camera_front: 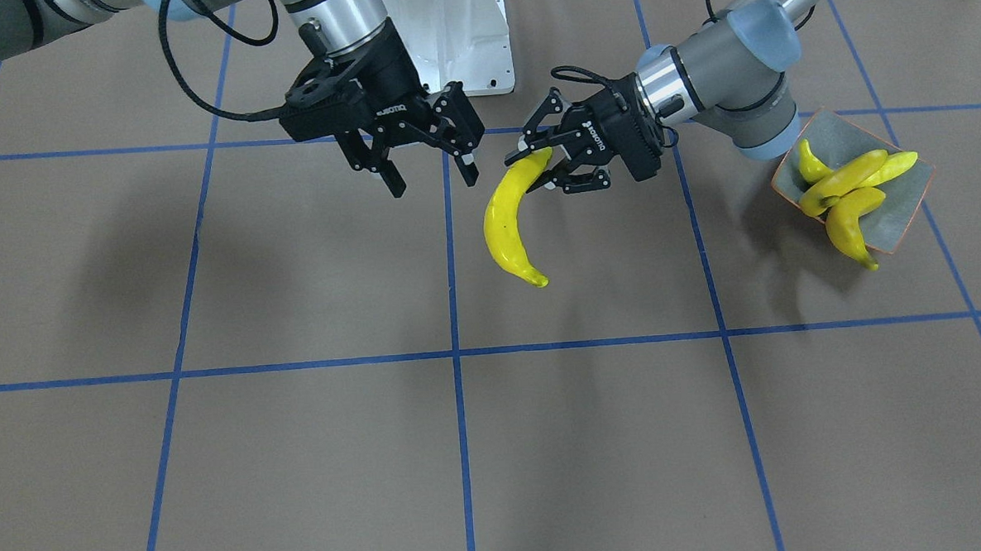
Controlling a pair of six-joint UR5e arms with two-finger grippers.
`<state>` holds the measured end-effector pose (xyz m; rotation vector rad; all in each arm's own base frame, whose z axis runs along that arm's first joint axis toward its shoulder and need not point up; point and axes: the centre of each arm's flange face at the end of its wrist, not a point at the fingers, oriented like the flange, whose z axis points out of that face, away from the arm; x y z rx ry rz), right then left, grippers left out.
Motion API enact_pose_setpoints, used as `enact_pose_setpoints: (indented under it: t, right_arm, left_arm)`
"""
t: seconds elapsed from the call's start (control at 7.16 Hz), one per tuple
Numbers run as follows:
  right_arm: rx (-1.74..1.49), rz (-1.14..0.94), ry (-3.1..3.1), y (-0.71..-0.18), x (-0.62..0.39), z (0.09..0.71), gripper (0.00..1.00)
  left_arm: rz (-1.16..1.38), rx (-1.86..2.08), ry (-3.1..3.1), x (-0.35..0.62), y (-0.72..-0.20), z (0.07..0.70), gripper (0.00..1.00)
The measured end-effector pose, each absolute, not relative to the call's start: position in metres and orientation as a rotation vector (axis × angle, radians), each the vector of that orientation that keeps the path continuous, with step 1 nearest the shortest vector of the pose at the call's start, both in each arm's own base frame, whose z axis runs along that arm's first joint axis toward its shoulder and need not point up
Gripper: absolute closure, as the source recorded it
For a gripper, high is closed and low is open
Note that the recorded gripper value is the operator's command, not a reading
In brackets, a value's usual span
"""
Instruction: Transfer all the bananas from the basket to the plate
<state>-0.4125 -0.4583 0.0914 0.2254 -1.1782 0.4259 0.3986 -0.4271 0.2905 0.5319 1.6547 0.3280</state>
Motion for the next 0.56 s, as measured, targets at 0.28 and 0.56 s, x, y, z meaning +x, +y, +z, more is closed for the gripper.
enact_pose_setpoints:
  t: [0.28,0.56]
  right_arm:
    - [0.23,0.388,-1.104,-0.495,-0.358,0.146,0.0]
    - [0.248,0.32,-1.022,-0.52,-0.311,0.203,0.0]
  left_arm:
    - [0.33,0.52,1.614,0.322,-0.429,0.367,1.0]
    - [0.394,0.512,1.554,0.219,-0.427,0.435,1.0]
